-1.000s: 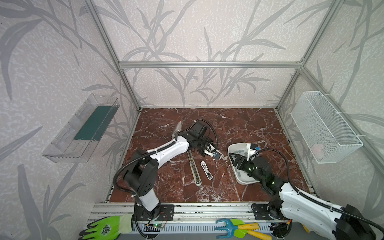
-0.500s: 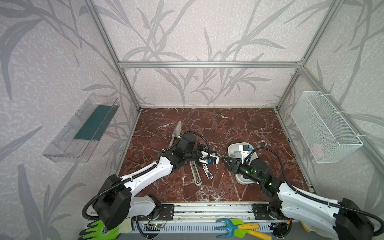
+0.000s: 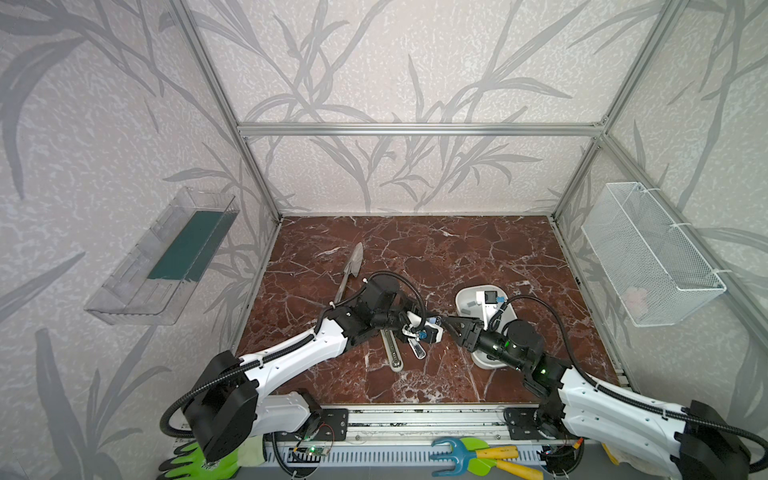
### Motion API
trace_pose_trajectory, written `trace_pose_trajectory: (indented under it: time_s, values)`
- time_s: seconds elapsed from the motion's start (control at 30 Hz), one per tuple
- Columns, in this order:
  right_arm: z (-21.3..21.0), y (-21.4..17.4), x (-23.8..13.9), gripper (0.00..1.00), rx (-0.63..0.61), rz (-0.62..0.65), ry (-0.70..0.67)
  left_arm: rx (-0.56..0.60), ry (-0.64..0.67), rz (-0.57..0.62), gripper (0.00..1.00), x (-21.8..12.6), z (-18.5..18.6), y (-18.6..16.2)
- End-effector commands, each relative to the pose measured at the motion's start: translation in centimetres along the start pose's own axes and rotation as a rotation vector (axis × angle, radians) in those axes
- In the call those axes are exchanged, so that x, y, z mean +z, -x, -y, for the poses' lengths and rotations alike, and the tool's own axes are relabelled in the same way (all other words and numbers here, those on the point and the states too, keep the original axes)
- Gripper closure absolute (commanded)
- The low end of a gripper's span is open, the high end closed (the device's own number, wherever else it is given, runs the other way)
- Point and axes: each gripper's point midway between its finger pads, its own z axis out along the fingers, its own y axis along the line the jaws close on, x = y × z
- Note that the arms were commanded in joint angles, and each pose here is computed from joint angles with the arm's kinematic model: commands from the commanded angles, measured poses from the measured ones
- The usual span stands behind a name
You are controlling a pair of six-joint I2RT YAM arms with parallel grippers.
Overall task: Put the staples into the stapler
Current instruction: 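Bring the light-blue stapler toward the right gripper while the right gripper reaches in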
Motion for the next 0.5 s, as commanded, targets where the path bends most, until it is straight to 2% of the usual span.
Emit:
trace_pose_trajectory:
  time_s: [0.0, 0.17, 0.47]
  values:
    - [-0.4, 0.0, 0.5, 0.56, 0.011, 0.001, 0.014, 0.011, 0.037, 0.013, 1.00, -0.6, -0.7, 0.6]
    - [-0.1, -0.5, 1.3, 0.59, 0.020, -0.016, 0.000, 0.014, 0.056, 0.001, 1.00, -0.6, -1.1, 0.6]
    - [0.5, -0.8, 1.9, 0.64, 0.025, -0.023, -0.023, 0.059, -0.015, 0.151, 1.00, -1.2, 0.9, 3.5]
